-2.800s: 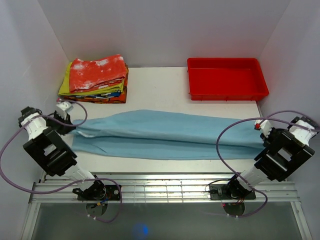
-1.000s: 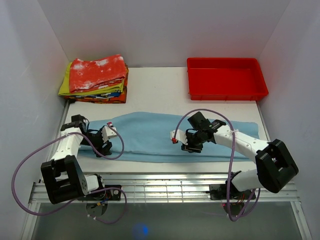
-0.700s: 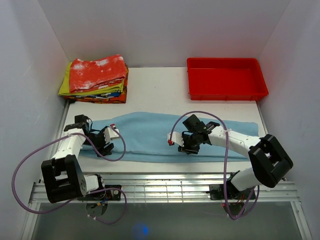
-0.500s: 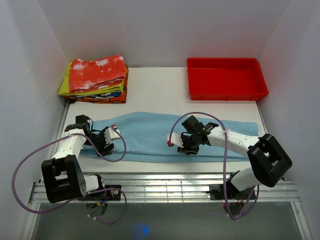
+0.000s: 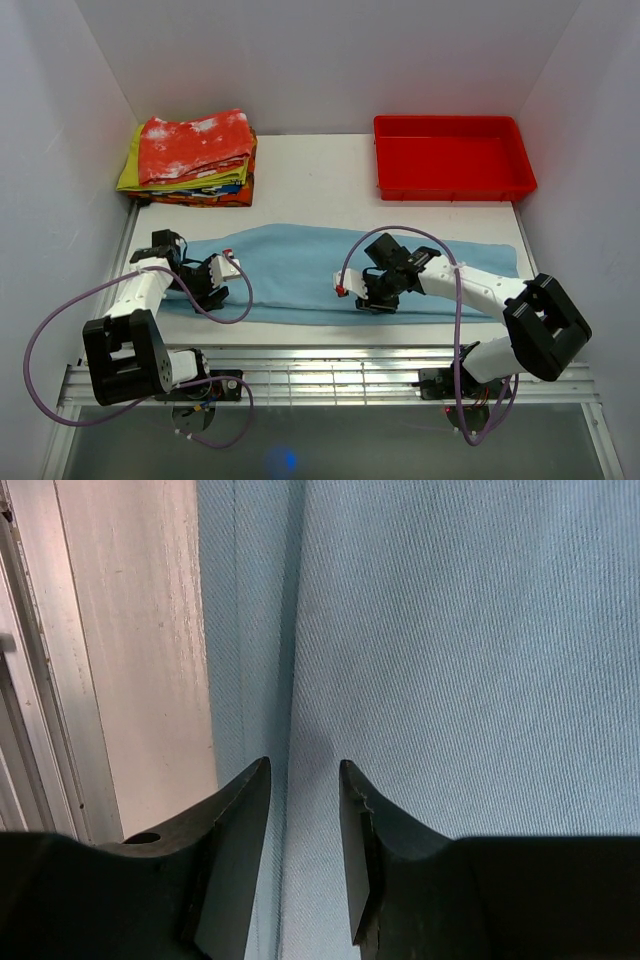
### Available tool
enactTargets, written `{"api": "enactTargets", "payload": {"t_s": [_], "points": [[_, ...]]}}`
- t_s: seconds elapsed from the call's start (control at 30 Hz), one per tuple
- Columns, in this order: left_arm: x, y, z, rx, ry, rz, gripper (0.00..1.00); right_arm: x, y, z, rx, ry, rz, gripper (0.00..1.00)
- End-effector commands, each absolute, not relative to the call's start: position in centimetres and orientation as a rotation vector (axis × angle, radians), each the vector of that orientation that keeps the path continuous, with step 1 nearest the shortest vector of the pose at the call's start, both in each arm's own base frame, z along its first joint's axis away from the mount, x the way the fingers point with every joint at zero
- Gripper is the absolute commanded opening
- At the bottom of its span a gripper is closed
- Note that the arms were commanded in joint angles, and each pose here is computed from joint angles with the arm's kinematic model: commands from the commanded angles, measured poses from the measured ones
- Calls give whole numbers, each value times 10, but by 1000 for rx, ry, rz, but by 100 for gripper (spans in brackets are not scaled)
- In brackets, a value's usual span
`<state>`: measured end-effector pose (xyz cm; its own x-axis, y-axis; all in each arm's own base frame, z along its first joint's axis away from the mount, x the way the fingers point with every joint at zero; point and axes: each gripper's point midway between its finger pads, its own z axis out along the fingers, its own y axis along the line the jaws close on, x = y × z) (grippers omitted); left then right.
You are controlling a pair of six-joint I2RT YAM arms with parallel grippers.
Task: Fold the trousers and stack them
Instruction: Fold the trousers
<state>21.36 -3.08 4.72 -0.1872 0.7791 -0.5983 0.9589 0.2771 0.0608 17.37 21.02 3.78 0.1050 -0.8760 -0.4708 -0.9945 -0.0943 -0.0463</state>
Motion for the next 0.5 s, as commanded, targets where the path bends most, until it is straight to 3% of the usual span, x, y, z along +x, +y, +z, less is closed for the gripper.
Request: {"api": "enactTargets", "payload": {"t_s": [0.0,0.3,0.47], "points": [[220,-34,52,1564,1996,-442,69,163,206,33,-2072,1828,488,40],[225,-32,48,1570,2001,-431,64,167,199,19,-2090,1842,427,38],[227,-34,47,1584,1996,-430,61,172,198,18,-2082,1848,394,13]]}}
